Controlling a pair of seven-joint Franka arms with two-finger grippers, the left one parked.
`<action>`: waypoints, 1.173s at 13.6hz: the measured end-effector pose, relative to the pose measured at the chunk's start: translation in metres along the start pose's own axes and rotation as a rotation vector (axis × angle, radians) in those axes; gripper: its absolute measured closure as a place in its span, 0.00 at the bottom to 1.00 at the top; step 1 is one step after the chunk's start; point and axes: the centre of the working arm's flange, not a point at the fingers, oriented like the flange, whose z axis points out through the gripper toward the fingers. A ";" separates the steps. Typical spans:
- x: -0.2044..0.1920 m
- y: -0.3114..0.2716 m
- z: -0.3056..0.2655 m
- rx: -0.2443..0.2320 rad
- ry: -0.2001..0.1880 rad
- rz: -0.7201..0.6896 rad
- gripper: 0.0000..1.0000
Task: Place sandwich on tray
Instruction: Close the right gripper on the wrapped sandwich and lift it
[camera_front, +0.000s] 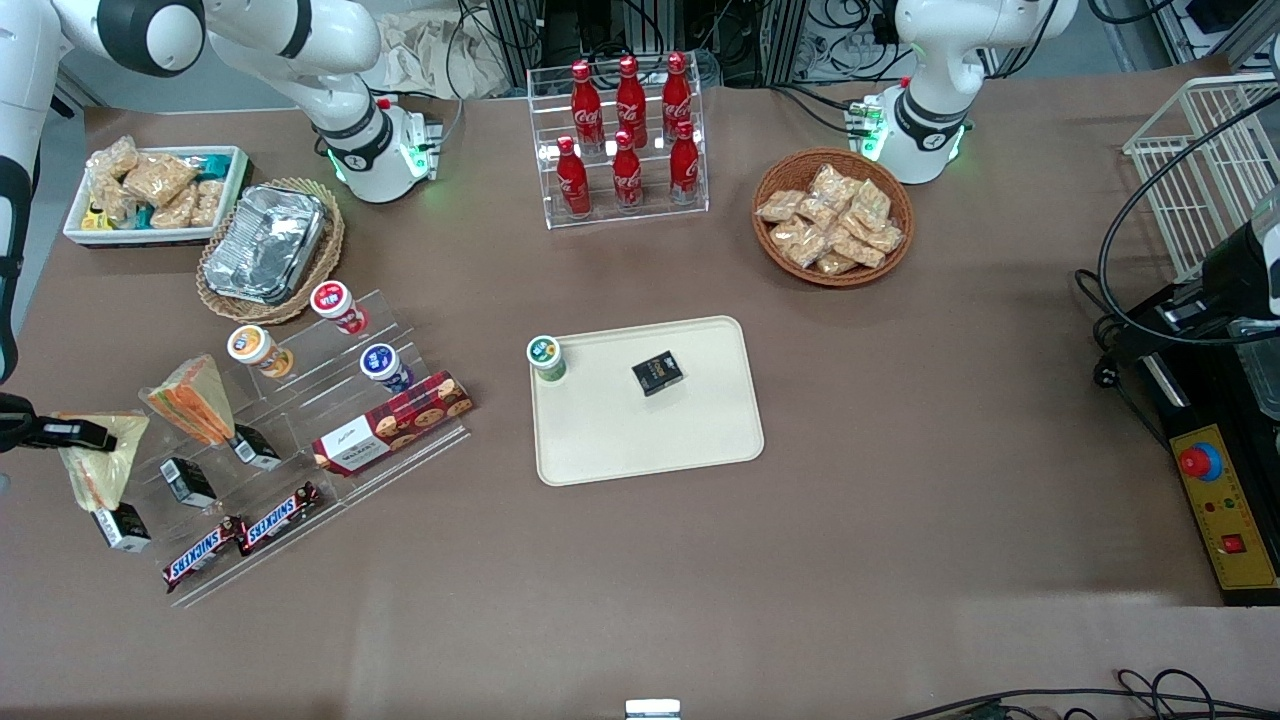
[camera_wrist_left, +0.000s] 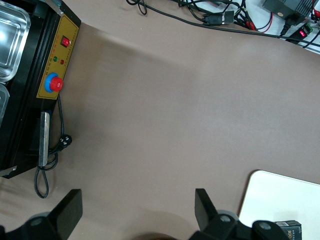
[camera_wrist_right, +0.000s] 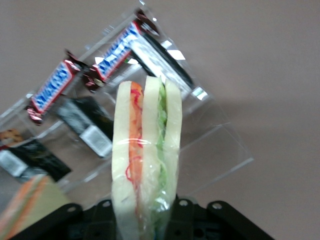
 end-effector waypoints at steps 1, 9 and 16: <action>0.002 -0.015 -0.015 0.007 0.011 -0.023 0.78; -0.004 -0.158 -0.127 0.001 0.086 -0.341 0.81; -0.011 -0.313 -0.117 0.023 -0.002 -0.601 0.81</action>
